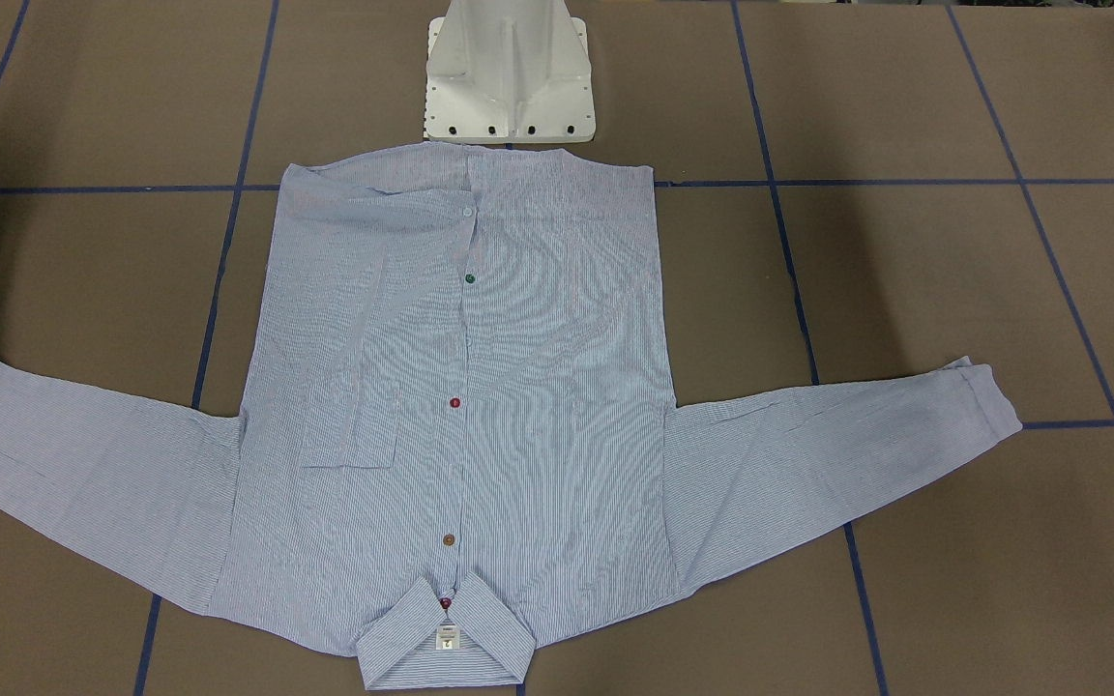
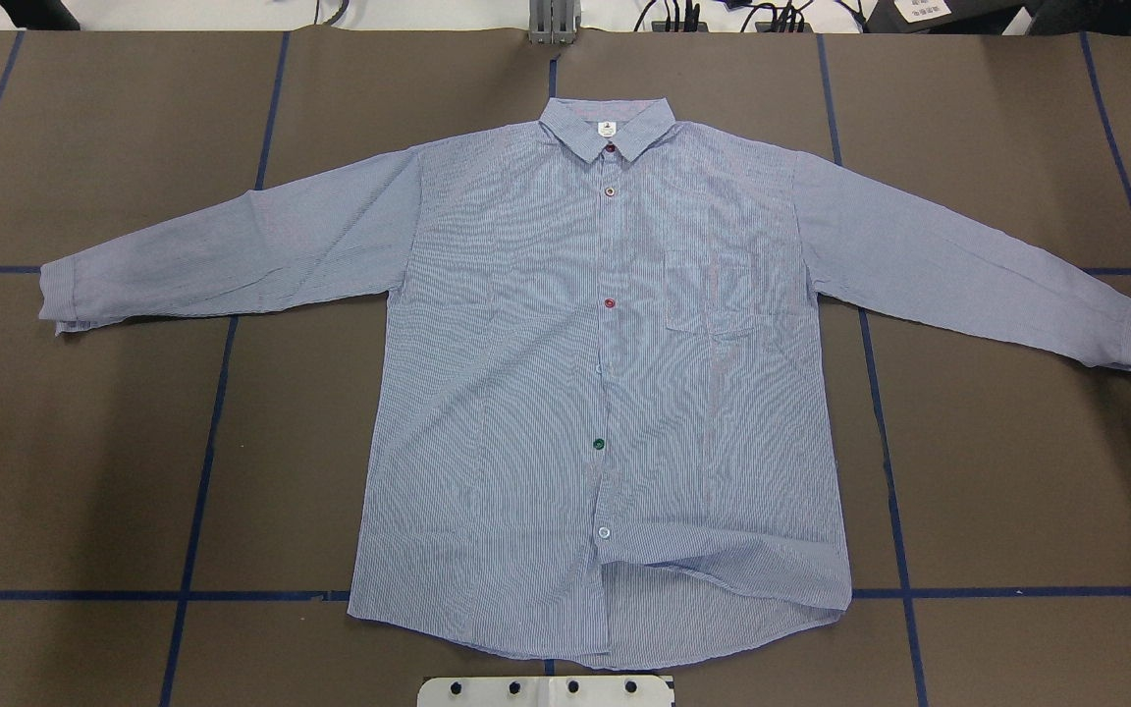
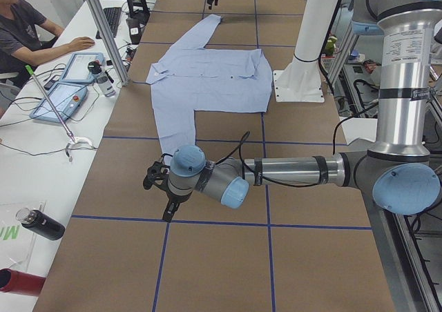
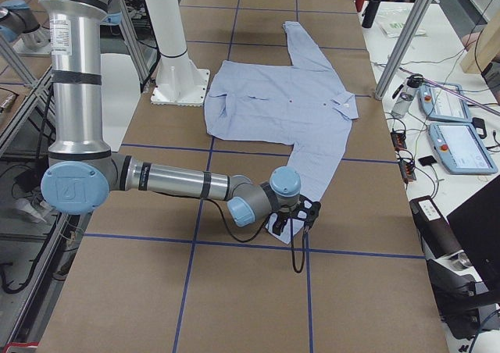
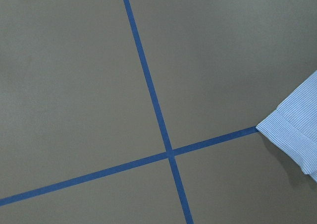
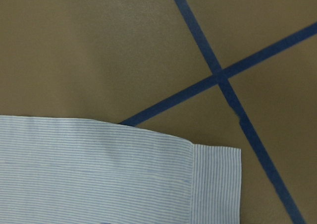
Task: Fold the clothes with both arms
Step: 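Lower the right gripper to the cuff of the sleeve nearest it and grasp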
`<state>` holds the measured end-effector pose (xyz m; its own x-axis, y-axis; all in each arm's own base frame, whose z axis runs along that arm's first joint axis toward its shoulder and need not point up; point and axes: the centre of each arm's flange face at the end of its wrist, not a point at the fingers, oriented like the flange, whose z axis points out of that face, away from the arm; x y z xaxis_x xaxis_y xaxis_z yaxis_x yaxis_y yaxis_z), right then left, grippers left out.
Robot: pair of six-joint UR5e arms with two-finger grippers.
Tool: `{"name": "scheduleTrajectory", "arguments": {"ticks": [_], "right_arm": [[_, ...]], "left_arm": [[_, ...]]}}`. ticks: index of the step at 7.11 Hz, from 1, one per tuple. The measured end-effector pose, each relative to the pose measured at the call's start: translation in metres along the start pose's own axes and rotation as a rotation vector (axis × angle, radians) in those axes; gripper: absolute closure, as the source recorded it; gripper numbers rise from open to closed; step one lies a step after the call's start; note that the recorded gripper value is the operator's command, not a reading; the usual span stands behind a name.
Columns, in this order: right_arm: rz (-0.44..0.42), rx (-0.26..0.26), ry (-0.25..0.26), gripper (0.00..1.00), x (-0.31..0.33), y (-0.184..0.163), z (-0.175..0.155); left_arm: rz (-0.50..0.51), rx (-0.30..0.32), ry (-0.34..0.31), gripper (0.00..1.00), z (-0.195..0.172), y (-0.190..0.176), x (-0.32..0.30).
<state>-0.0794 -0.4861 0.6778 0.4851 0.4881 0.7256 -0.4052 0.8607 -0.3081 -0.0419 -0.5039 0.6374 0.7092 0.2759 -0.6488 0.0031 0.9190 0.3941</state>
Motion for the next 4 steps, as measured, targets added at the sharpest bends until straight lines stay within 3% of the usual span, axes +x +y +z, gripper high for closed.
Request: {"name": "scheduleTrajectory", "arguments": {"ticks": [1,4], "right_arm": [[0.076,0.011,-0.036,0.02,0.006,0.018,0.009],[0.137,0.018,-0.015,0.04,0.021,0.038,0.041]], "left_arm": [[0.001,0.002,0.001,0.01,-0.001,-0.001,0.001],[0.000,0.002,0.001,0.01,-0.001,-0.001,0.001]]}}
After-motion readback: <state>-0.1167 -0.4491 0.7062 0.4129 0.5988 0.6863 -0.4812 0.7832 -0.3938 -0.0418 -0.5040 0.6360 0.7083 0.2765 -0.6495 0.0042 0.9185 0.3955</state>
